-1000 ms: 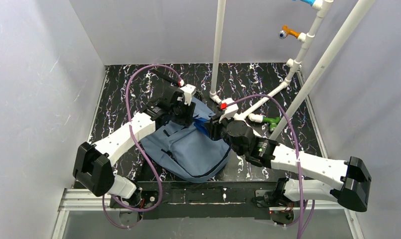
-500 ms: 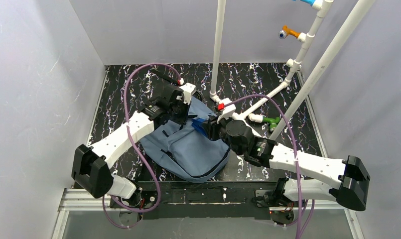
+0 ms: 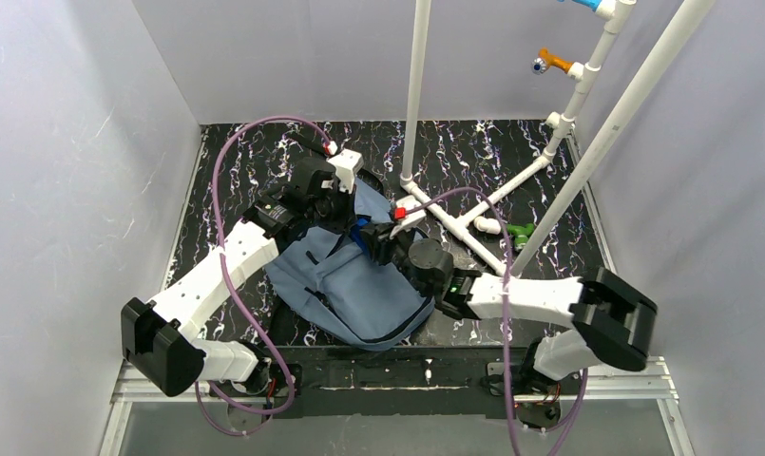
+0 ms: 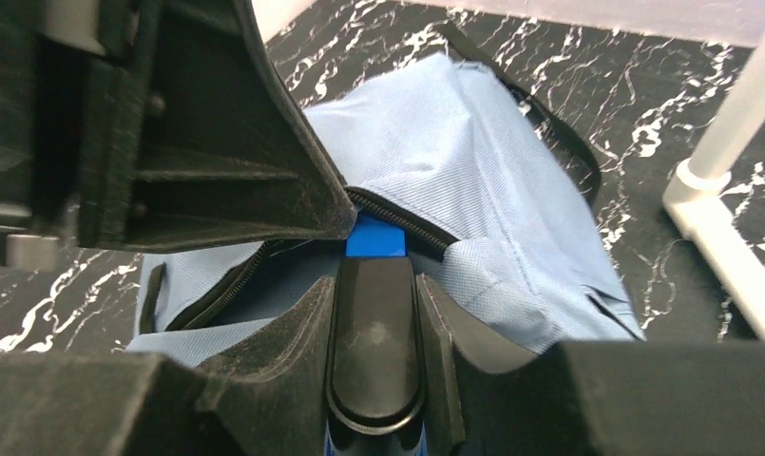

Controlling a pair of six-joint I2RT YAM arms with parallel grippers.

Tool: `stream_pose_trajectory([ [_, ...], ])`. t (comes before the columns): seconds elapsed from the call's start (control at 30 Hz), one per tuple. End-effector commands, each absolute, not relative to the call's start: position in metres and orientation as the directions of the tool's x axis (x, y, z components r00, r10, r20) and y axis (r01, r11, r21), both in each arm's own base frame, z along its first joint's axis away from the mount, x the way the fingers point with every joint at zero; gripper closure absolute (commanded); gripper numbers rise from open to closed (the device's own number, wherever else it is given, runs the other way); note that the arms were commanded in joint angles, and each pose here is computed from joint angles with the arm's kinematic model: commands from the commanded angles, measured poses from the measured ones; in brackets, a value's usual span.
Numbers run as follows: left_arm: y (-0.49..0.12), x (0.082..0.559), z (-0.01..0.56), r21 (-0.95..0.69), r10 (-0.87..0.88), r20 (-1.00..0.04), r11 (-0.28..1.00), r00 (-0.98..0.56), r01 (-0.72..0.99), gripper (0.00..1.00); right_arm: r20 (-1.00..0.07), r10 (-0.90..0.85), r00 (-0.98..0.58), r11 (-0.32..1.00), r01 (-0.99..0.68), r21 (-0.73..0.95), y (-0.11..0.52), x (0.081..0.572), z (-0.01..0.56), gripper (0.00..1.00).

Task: Pack the student bag
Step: Place the stationery in the student bag.

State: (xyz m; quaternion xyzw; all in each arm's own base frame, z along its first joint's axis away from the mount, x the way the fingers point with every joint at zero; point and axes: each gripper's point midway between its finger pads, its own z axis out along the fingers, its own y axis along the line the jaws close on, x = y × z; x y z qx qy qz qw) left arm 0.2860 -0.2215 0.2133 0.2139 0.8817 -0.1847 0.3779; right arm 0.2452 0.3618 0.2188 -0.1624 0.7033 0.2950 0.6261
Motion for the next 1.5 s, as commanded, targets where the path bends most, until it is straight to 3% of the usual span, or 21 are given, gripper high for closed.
stream_pose_trajectory([
  [0.0, -0.227, 0.284, 0.255, -0.195, 0.175, -0.815, 0.815, -0.552, 0.545, 1.0, -0.967, 0.2, -0.156, 0.74, -0.623, 0.254, 0.392, 0.25, 0.22, 0.93],
  [0.07, -0.226, 0.283, 0.25, -0.194, 0.178, -0.81, 0.818, -0.559, 0.541, 1.0, -0.965, 0.146, -0.22, 0.736, -0.627, 0.254, 0.393, 0.244, 0.207, 0.75],
  [0.13, -0.225, 0.282, 0.248, -0.191, 0.18, -0.809, 0.82, -0.559, 0.54, 1.0, -0.96, 0.104, -0.262, 0.741, -0.623, 0.25, 0.386, 0.238, 0.204, 0.51],
  [0.17, -0.224, 0.282, 0.247, -0.189, 0.177, -0.811, 0.822, -0.558, 0.536, 1.0, -0.956, 0.072, -0.286, 0.737, -0.63, 0.244, 0.383, 0.232, 0.204, 0.44],
  [0.3, -0.223, 0.28, 0.245, -0.19, 0.18, -0.811, 0.819, -0.557, 0.542, 1.0, -0.921, -0.033, -0.388, 0.706, -0.661, 0.253, 0.368, 0.207, 0.21, 0.24],
  [0.37, -0.222, 0.279, 0.243, -0.191, 0.182, -0.808, 0.82, -0.561, 0.54, 1.0, -0.896, -0.092, -0.434, 0.696, -0.671, 0.254, 0.362, 0.197, 0.216, 0.22],
  [0.47, -0.222, 0.277, 0.243, -0.2, 0.171, -0.808, 0.821, -0.564, 0.535, 1.0, -0.86, -0.122, -0.496, 0.65, -0.694, 0.309, 0.356, 0.185, 0.222, 0.1],
  [0.6, -0.226, 0.274, 0.243, -0.225, 0.162, -0.804, 0.807, -0.572, 0.545, 1.0, -0.835, -0.131, -0.535, 0.605, -0.71, 0.36, 0.353, 0.19, 0.222, 0.13],
  [0.67, -0.227, 0.273, 0.242, -0.228, 0.167, -0.801, 0.803, -0.575, 0.551, 1.0, -0.839, -0.133, -0.527, 0.615, -0.708, 0.347, 0.352, 0.2, 0.221, 0.27],
  [0.83, -0.228, 0.272, 0.245, -0.224, 0.18, -0.801, 0.794, -0.571, 0.565, 1.0, -0.862, -0.134, -0.488, 0.591, -0.738, 0.326, 0.361, 0.214, 0.217, 0.42],
  [0.93, -0.233, 0.27, 0.247, -0.243, 0.184, -0.794, 0.777, -0.579, 0.58, 1.0, -0.865, -0.13, -0.484, 0.499, -0.786, 0.365, 0.38, 0.206, 0.215, 0.61],
  [1.23, -0.246, 0.262, 0.276, -0.305, 0.154, -0.804, 0.724, -0.575, 0.619, 1.0, -0.893, 0.159, -0.421, 0.275, -0.85, 0.45, 0.452, 0.208, 0.257, 0.95],
  [1.27, -0.244, 0.263, 0.278, -0.296, 0.149, -0.81, 0.73, -0.567, 0.616, 1.0, -0.878, 0.194, -0.438, 0.272, -0.836, 0.477, 0.453, 0.211, 0.255, 0.93],
  [1.37, -0.243, 0.262, 0.279, -0.277, 0.168, -0.817, 0.725, -0.552, 0.63, 1.0, -0.865, 0.24, -0.441, 0.307, -0.81, 0.499, 0.442, 0.216, 0.258, 0.57],
  [1.47, -0.243, 0.262, 0.274, -0.278, 0.175, -0.81, 0.726, -0.56, 0.629, 1.0, -0.892, 0.163, -0.421, 0.388, -0.804, 0.451, 0.427, 0.217, 0.25, 0.41],
])
